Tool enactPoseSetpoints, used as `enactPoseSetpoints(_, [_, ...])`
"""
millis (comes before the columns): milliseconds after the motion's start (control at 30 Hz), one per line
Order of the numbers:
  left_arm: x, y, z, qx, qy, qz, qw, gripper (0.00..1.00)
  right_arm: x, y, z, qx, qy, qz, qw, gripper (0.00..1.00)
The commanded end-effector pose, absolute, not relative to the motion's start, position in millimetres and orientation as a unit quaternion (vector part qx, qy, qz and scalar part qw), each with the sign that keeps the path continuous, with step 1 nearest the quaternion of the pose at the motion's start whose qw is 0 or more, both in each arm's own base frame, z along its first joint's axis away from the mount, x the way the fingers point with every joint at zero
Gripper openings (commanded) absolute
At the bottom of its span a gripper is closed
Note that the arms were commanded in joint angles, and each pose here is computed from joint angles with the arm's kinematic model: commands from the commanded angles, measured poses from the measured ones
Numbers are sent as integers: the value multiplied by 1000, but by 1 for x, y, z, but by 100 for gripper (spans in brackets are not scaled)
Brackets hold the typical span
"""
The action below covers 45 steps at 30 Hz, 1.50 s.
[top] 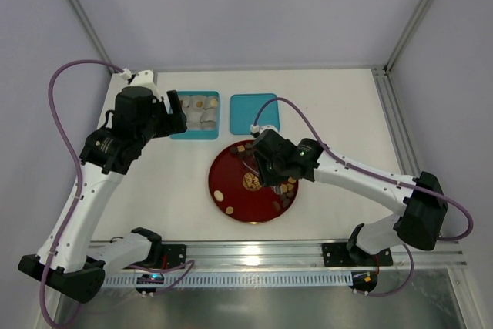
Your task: Pack the chocolate
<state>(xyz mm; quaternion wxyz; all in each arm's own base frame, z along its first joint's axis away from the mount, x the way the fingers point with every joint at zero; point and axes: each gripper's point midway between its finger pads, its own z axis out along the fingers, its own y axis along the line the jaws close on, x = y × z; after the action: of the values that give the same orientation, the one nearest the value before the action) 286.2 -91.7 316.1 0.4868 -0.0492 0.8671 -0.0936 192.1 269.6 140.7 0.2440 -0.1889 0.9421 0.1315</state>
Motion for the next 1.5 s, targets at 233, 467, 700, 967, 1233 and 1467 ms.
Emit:
enactPoseSetpoints(233, [291, -91, 325, -54, 857, -96, 504, 82, 210, 291, 161, -158, 937, 149, 273, 36])
enactPoseSetpoints(467, [290, -89, 324, -52, 857, -92, 504, 82, 212, 289, 158, -153, 940, 138, 271, 37])
enactPoseSetpoints(700, [290, -90, 324, -52, 857, -93, 505, 82, 216, 291, 162, -150, 938, 136, 280, 40])
enactPoseSetpoints(967, [290, -89, 324, -52, 857, -91, 505, 82, 218, 295, 152, -153, 941, 132, 271, 40])
enactPoseSetpoints(1233, [289, -88, 324, -52, 857, -89, 505, 82, 223, 297, 147, -150, 943, 126, 271, 40])
enactPoseSetpoints(1467, [289, -88, 324, -51, 857, -89, 505, 82, 226, 299, 140, -153, 944, 117, 267, 40])
